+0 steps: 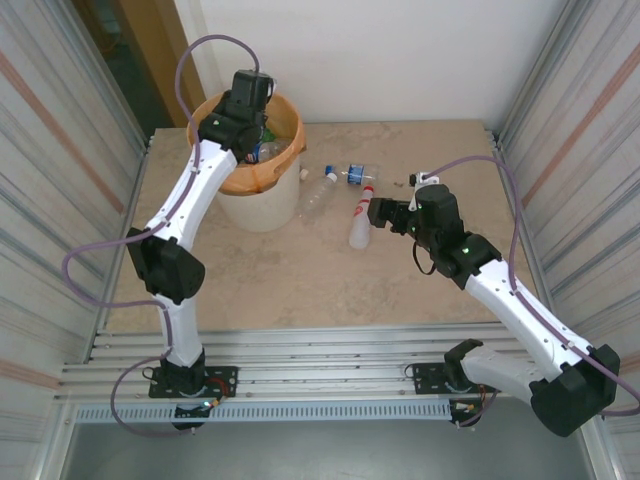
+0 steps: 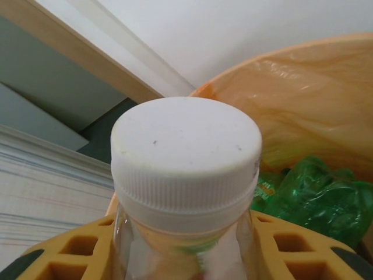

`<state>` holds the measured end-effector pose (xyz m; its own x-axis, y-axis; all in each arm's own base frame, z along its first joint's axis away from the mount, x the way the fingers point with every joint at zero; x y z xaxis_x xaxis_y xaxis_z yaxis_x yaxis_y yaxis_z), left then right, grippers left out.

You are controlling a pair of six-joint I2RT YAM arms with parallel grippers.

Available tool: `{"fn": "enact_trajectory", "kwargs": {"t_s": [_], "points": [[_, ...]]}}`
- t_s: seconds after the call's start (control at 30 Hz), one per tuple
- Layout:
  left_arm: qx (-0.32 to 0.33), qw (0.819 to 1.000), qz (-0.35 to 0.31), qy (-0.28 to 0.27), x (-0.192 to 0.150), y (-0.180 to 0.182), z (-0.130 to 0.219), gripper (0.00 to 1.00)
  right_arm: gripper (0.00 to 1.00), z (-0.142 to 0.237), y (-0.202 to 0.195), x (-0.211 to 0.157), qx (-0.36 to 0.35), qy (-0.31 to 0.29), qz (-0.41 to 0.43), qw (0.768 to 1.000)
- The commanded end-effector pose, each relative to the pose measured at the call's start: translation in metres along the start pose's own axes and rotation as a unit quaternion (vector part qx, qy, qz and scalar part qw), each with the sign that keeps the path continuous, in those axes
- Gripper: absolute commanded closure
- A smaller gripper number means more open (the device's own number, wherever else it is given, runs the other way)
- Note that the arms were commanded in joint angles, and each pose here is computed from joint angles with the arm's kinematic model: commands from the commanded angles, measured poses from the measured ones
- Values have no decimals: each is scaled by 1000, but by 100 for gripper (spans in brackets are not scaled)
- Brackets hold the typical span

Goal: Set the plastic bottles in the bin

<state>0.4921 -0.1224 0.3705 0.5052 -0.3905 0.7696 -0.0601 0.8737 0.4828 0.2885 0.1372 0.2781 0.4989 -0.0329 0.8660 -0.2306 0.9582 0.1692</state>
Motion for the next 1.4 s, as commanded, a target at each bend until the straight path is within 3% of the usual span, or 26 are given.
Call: {"fn": "enact_trajectory", "kwargs": {"t_s": [0.0, 0.13, 0.27, 0.37, 0.9, 1.07, 1.3, 1.37], "points": [[24, 999, -11, 19, -10, 6, -5, 76, 2, -2, -2, -6, -3, 8, -11, 1000], [12, 1000, -7, 28, -15, 3, -6, 63, 2, -2, -2, -6, -2, 7, -11, 1000], [-15, 999, 8, 27, -14, -1, -1, 38, 2, -1, -2, -6, -2, 7, -10, 1000], [-36, 999, 23, 26, -12, -2, 4, 30, 2, 0, -3, -6, -3, 7, -9, 1000], [-151, 980, 126, -5, 2, 1, 55, 24, 2, -13, -4, -13, -20, 46, -20, 999], [-183, 969, 166, -29, 7, 7, 86, 20, 2, -32, -3, -28, -32, 104, -32, 994], [-226, 951, 198, -72, 4, 3, 140, 2, 2, -70, 3, -55, -38, 206, -45, 977], [-242, 944, 211, -82, -1, 1, 154, 1, 2, -81, 4, -61, -44, 228, -45, 972]]}}
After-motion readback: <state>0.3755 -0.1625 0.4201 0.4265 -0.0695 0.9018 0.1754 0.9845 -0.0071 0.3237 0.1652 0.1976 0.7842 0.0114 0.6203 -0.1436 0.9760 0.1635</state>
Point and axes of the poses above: each hand's point on the last joint's axis, 136 mm out from that joint toward the fingers, its own z axis back along the fingers, its own y axis along the line the jaws close on, x = y × z, the point moved 4 cm from there along z, back along the fingers, and after that the axes turned 11 degrees about z, right-handed, at the moved point
